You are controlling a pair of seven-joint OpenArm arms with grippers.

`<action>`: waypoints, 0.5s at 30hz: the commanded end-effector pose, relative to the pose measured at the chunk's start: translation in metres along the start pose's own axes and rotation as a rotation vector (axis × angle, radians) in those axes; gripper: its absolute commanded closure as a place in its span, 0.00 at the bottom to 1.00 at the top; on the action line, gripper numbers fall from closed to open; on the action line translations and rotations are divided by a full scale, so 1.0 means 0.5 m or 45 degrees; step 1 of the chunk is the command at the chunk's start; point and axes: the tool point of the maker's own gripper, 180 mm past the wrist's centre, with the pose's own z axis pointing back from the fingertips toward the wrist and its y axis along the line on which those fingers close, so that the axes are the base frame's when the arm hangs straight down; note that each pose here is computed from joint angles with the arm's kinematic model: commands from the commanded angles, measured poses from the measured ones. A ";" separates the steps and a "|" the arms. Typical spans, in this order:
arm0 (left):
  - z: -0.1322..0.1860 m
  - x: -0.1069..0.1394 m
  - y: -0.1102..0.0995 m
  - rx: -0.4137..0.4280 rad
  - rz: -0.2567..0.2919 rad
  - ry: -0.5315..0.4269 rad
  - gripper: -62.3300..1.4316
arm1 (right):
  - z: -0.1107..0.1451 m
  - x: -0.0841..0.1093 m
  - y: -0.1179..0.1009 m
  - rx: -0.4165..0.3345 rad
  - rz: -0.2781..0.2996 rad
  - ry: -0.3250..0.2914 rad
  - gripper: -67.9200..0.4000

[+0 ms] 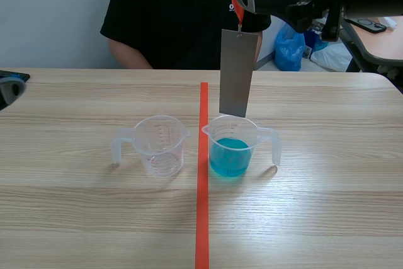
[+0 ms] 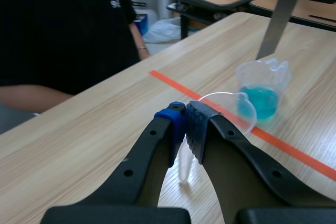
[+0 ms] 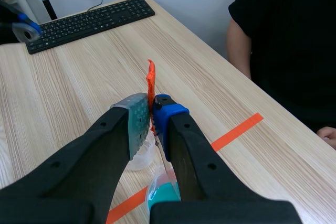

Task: Do the redox reaction experiment.
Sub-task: 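Move the plate over the blue solution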

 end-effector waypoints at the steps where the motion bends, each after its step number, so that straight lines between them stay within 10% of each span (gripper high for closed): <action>1: -0.026 0.017 -0.011 -0.020 0.026 -0.062 0.92 | 0.007 0.026 -0.003 -0.003 0.028 -0.041 0.97; 15: -0.206 -0.005 -0.159 -0.299 0.160 -0.093 0.92 | 0.007 0.026 -0.003 -0.003 0.028 -0.041 0.97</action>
